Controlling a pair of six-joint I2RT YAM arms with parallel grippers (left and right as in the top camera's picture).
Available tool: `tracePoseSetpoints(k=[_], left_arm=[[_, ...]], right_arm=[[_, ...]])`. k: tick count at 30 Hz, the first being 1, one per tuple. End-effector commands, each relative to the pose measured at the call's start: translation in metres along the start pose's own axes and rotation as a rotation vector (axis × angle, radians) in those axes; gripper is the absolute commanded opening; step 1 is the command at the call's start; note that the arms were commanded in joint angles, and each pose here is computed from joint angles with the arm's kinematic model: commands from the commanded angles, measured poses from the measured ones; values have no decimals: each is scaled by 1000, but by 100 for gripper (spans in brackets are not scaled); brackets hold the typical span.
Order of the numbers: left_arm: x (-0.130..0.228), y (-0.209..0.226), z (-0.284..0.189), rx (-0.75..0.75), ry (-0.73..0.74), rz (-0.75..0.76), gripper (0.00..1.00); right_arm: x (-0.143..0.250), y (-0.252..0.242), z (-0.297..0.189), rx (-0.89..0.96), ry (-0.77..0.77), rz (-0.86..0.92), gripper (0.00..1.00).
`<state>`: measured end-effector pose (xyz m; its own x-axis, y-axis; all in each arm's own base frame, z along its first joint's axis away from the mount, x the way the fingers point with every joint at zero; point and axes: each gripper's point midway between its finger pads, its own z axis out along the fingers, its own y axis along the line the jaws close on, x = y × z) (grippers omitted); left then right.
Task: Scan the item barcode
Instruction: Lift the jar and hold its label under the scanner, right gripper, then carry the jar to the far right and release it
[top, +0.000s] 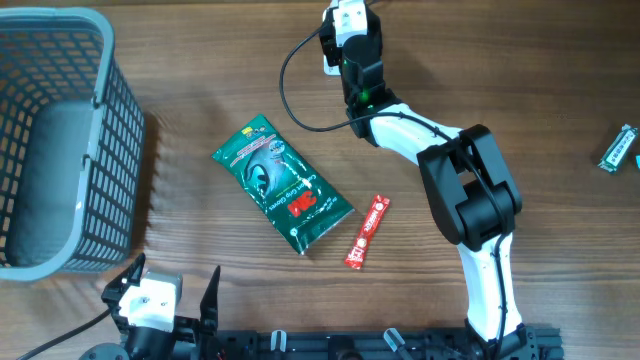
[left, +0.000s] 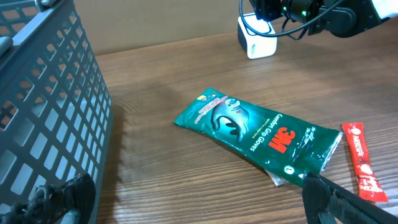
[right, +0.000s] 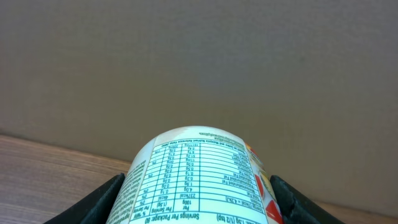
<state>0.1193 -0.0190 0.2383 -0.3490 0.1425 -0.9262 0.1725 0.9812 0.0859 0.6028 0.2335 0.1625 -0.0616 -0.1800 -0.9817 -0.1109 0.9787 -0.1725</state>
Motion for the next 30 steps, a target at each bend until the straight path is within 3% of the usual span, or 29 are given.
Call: tracePoseSetpoints(k=[1,6,9,14,21,24,30], left_arm=[[-1,-3,0,16,-5,-1,100],[-1,-3,0,16,-5,-1,100],[-1,-3,0,16,-5,-1,100],[-1,-3,0,16,-5,-1,100],[-1,-3,0,16,-5,-1,100],[-1,-3,0,16,-5,-1,100],[-1,-3,0,16,-5,-1,100]], right_arm=[[-7,-6,5,-1,-33,-1,43],[-39,-43,0,109,-52,15,44],[-42,-91,-5,196,46,-74,44],[14,-215,-34,404,404,-148,44],[131,-344,-117,444,874,65,45],[166,-384,-159,430,983,265,47],[211,-443,-214,511,1034,545,52]])
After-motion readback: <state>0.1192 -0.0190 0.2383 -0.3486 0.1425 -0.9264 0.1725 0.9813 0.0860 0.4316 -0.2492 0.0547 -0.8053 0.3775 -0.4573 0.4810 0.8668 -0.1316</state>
